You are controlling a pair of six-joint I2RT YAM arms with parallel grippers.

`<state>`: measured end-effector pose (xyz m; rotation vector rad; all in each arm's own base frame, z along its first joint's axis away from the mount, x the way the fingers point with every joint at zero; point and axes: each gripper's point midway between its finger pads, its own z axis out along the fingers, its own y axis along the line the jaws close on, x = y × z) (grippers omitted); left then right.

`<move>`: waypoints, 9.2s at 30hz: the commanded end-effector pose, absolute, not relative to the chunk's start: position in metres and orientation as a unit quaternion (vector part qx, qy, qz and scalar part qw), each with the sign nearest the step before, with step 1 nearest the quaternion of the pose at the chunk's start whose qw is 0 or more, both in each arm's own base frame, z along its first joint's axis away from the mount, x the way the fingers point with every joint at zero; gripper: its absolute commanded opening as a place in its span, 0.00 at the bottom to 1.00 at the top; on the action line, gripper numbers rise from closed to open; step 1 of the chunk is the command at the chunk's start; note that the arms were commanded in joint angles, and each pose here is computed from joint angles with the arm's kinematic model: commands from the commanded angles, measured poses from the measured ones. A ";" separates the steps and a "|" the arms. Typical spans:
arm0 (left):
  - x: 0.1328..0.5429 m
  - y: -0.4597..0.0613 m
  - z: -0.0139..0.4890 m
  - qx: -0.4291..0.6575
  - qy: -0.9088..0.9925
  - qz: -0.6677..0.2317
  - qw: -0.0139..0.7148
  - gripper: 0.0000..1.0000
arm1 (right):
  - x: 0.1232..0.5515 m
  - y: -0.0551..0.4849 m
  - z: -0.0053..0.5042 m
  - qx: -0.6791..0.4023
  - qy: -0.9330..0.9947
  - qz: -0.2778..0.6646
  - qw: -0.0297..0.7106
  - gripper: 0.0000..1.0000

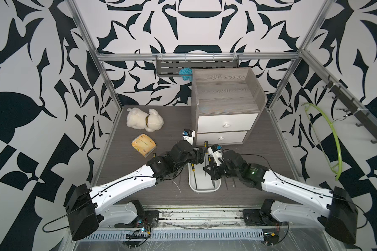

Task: Take the file tool out of the storage box
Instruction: Place the file tool at the center of the board, then pick up the file tool from the storage box, then place the file tool at the center of the board.

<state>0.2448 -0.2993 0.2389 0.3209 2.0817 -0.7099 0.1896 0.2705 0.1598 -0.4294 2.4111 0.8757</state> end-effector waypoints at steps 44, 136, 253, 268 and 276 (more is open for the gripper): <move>0.222 -0.322 0.204 0.169 0.870 -0.310 0.345 1.00 | 0.171 0.074 0.017 -0.060 0.982 -0.135 -0.116 0.00; 0.273 -0.369 0.063 0.155 0.950 -0.106 0.250 0.59 | 0.211 0.144 0.094 -0.073 0.957 0.155 0.233 0.23; 0.223 -0.265 0.248 0.098 0.811 -0.386 0.428 1.00 | 0.157 0.063 0.113 -0.039 0.990 -0.120 0.055 0.00; 0.220 -0.266 0.247 0.101 0.816 -0.387 0.416 1.00 | 0.167 0.039 0.056 -0.012 0.972 -0.209 -0.103 0.00; 0.221 -0.272 0.239 0.104 0.824 -0.385 0.402 1.00 | 0.162 0.032 0.030 0.001 0.966 -0.217 -0.144 0.00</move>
